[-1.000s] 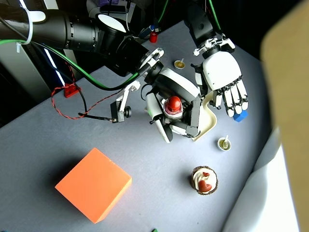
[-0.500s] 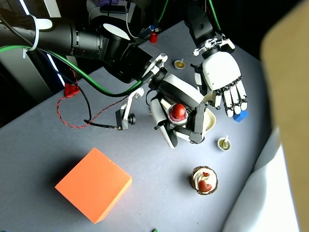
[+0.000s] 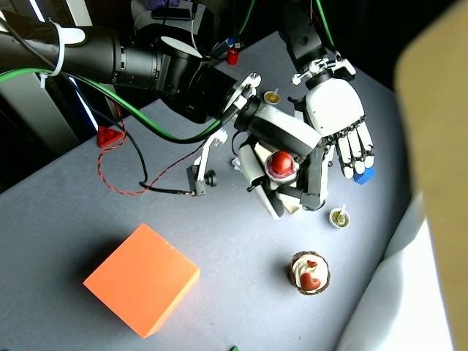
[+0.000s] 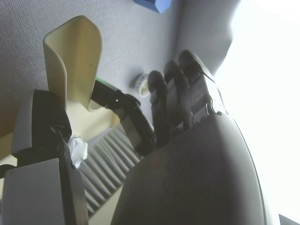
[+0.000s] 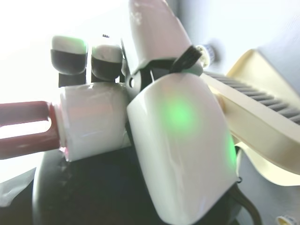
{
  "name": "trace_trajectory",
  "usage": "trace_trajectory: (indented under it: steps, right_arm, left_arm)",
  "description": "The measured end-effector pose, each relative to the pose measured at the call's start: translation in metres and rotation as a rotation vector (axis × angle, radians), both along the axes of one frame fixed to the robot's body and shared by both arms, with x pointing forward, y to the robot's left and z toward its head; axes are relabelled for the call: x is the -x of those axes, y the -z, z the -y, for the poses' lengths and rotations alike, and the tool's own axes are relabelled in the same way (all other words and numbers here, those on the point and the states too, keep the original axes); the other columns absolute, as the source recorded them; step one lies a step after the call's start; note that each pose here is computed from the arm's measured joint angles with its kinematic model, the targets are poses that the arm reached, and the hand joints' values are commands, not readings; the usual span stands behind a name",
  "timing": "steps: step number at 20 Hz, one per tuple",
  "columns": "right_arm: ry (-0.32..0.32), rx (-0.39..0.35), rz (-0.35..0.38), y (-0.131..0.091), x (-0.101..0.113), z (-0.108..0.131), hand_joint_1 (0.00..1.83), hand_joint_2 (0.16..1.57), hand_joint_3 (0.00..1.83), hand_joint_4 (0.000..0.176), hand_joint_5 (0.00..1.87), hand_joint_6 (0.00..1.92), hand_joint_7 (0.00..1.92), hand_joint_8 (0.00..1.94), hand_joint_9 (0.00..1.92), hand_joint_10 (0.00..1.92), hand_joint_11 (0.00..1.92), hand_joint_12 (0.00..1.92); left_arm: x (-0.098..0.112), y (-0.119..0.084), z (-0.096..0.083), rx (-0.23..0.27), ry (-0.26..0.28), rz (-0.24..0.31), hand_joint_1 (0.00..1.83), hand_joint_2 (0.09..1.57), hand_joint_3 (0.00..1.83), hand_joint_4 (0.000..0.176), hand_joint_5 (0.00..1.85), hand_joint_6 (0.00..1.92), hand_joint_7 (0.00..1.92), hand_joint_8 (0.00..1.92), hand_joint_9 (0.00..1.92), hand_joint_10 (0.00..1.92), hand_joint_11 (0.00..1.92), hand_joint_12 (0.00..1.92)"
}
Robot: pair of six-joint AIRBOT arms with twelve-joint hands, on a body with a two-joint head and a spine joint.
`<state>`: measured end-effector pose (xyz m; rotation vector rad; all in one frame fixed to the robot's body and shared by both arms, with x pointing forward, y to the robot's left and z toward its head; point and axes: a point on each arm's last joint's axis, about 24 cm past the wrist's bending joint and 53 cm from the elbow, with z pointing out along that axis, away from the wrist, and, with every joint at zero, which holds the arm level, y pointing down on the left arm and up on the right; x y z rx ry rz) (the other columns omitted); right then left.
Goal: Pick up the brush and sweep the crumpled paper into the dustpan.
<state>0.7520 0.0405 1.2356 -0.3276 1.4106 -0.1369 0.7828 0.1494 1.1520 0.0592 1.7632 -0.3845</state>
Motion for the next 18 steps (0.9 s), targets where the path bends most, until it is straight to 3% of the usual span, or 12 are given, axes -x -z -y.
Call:
trace_trajectory:
  steps: [7, 8, 9, 10, 12, 14, 16, 18]
  right_arm:
    - [0.022, -0.034, 0.064, -0.016, 0.001, 0.011, 1.66, 1.15, 0.00, 0.163, 1.05, 1.92, 1.13, 1.94, 1.11, 1.92, 1.06, 1.92]
    - [0.026, -0.018, 0.067, -0.018, 0.002, 0.017, 1.67, 1.14, 0.00, 0.162, 1.05, 1.92, 1.12, 1.94, 1.10, 1.92, 1.06, 1.92]
    - [0.031, 0.016, 0.074, -0.020, 0.005, 0.023, 1.67, 1.15, 0.00, 0.162, 1.03, 1.92, 1.12, 1.94, 1.09, 1.92, 1.06, 1.92]
    - [0.033, 0.036, 0.077, -0.022, 0.007, 0.026, 1.67, 1.15, 0.00, 0.162, 1.03, 1.92, 1.11, 1.94, 1.09, 1.92, 1.06, 1.92]
    - [0.033, 0.076, 0.077, -0.023, 0.014, 0.031, 1.66, 1.14, 0.00, 0.163, 1.02, 1.92, 1.12, 1.94, 1.09, 1.92, 1.06, 1.92]
    - [0.046, 0.134, 0.027, -0.015, 0.017, 0.037, 1.67, 1.15, 0.00, 0.164, 1.01, 1.92, 1.13, 1.94, 1.10, 1.92, 1.06, 1.92]
    - [0.060, 0.168, -0.075, 0.002, 0.021, 0.042, 1.67, 1.14, 0.00, 0.163, 1.00, 1.92, 1.11, 1.94, 1.10, 1.92, 1.06, 1.92]
    - [0.056, 0.202, -0.104, 0.009, 0.027, 0.039, 1.67, 1.14, 0.00, 0.163, 1.02, 1.92, 1.12, 1.94, 1.11, 1.92, 1.08, 1.92]
  left_arm:
    - [0.004, 0.001, 0.008, 0.001, 0.018, -0.005, 1.09, 1.11, 0.00, 0.000, 1.00, 0.95, 0.34, 0.01, 0.20, 0.00, 0.00, 0.43]
    - [0.005, 0.001, 0.008, 0.002, 0.018, -0.005, 1.07, 1.12, 0.00, 0.017, 0.98, 0.98, 0.33, 0.00, 0.18, 0.00, 0.00, 0.40]
    - [0.005, 0.001, 0.009, 0.003, 0.018, -0.005, 1.07, 1.12, 0.00, 0.018, 0.98, 0.98, 0.32, 0.00, 0.18, 0.00, 0.00, 0.39]
    - [0.005, 0.001, 0.008, 0.003, 0.017, -0.005, 1.08, 1.12, 0.00, 0.000, 0.98, 0.99, 0.32, 0.00, 0.17, 0.00, 0.00, 0.37]
    - [0.005, 0.001, 0.009, 0.002, 0.020, -0.005, 1.08, 1.13, 0.00, 0.000, 0.96, 1.01, 0.31, 0.01, 0.16, 0.01, 0.01, 0.32]
    - [0.006, 0.002, 0.011, 0.001, 0.021, -0.007, 1.10, 1.12, 0.00, 0.000, 0.99, 0.97, 0.32, 0.00, 0.17, 0.00, 0.00, 0.33]
    - [0.006, 0.003, 0.010, 0.006, 0.016, -0.015, 1.07, 1.13, 0.00, 0.004, 0.96, 1.01, 0.31, 0.00, 0.15, 0.00, 0.00, 0.27]
    - [0.006, 0.003, 0.010, 0.002, 0.016, -0.012, 1.09, 1.13, 0.00, 0.000, 0.96, 1.02, 0.29, 0.00, 0.14, 0.00, 0.00, 0.31]
